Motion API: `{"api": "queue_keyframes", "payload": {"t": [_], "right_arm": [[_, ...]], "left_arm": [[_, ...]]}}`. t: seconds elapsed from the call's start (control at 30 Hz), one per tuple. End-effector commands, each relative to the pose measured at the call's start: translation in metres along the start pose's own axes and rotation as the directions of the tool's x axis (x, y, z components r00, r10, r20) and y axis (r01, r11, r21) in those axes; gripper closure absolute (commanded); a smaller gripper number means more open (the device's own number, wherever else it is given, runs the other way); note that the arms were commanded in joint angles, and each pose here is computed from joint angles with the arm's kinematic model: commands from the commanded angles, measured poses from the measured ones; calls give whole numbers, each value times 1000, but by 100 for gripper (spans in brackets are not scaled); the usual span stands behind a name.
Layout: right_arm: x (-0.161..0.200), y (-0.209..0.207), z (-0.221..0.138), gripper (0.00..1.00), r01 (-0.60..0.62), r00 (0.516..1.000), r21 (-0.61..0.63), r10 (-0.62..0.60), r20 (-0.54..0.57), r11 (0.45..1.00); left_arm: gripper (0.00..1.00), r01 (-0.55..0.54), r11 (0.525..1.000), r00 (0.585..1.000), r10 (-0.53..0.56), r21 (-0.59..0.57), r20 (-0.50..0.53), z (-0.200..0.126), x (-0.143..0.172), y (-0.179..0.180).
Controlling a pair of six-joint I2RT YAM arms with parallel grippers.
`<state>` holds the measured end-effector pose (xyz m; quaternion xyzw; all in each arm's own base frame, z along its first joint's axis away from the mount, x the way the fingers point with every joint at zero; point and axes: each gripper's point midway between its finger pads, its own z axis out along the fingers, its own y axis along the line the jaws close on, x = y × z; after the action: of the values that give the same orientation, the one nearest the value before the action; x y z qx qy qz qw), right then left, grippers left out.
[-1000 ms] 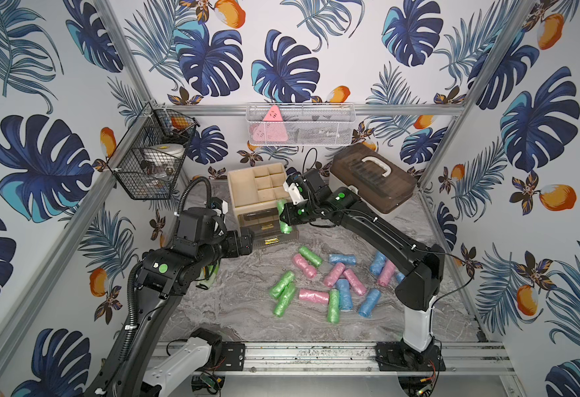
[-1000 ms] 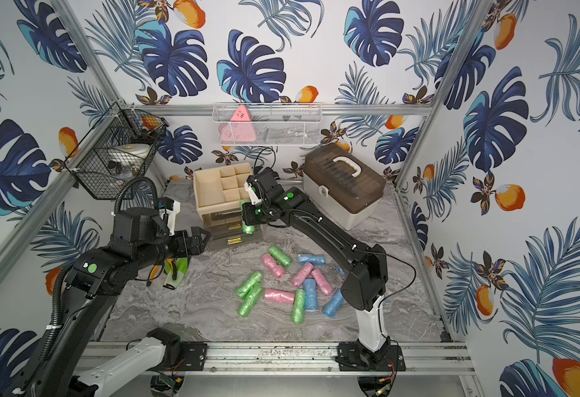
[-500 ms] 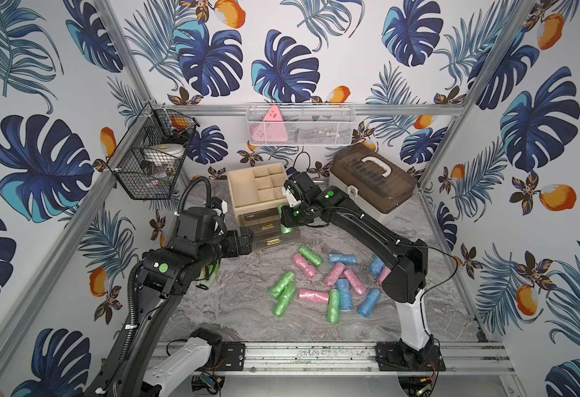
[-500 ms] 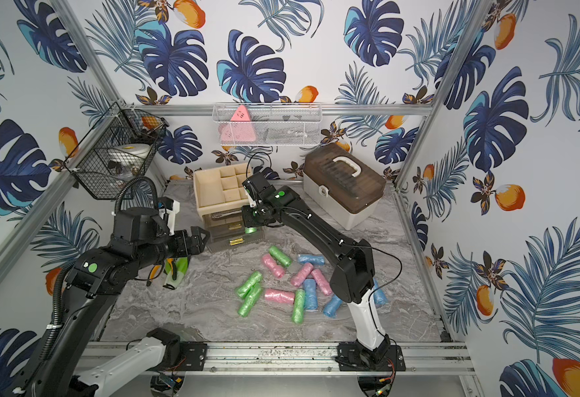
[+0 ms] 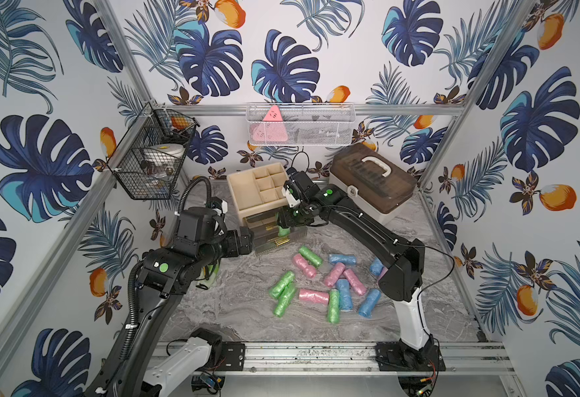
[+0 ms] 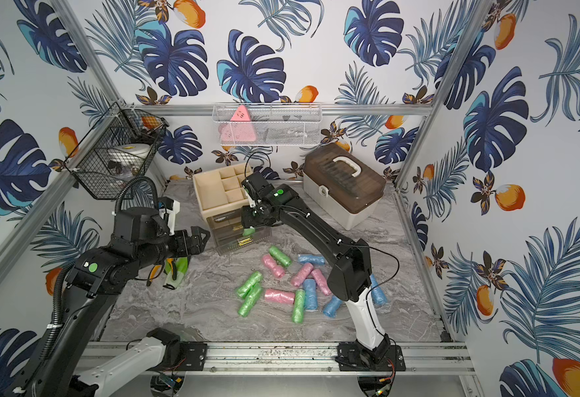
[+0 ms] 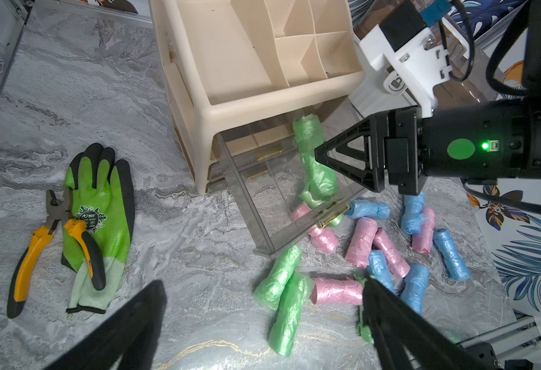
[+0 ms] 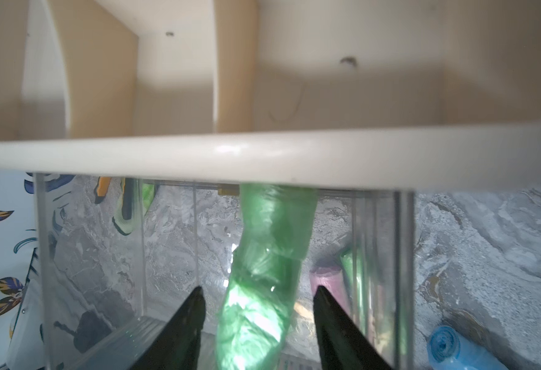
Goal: Sort the rolls of trash bags by color and place them into the drawer
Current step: Place the roll of trash bags in the drawer.
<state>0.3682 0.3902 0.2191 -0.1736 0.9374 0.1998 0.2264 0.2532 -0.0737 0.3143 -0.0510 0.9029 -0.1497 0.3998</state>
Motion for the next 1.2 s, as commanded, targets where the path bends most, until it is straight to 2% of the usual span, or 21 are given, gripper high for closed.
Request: {"api": "queue_keyframes", "payload": {"t": [0.0, 0.2, 0.3, 0.57, 0.7, 0.9, 1.17], "right_arm": [[-4, 6, -9, 43, -10, 1000, -23, 10, 15, 1000], [-9, 12, -31, 43, -12, 998, -61, 16, 60, 998], [-13, 14, -56, 43, 3, 994, -73, 5, 106, 997], [13, -19, -84, 45, 15, 994, 20, -17, 112, 1000], [48, -40, -93, 47, -12, 997, 65, 7, 73, 998], [124, -67, -98, 50, -88, 995, 84, 92, -37, 993], [224, -91, -83, 55, -220, 948, 131, 243, -206, 967]], "left_arm": [[1, -8, 1000, 1000, 8, -5, 7, 0, -2, 1], [1, -6, 1000, 1000, 6, -11, 9, 1, -3, 2], [1, -9, 1000, 1000, 9, -7, 7, 2, -3, 1], [1, -6, 999, 1000, 7, 33, -27, 10, 3, -5], [1, -6, 999, 999, 8, 51, -48, 14, 8, -8], [1, -9, 998, 997, 14, 64, -76, 22, 14, -9], [1, 10, 996, 996, -2, 90, -88, 33, 16, -13]]}}
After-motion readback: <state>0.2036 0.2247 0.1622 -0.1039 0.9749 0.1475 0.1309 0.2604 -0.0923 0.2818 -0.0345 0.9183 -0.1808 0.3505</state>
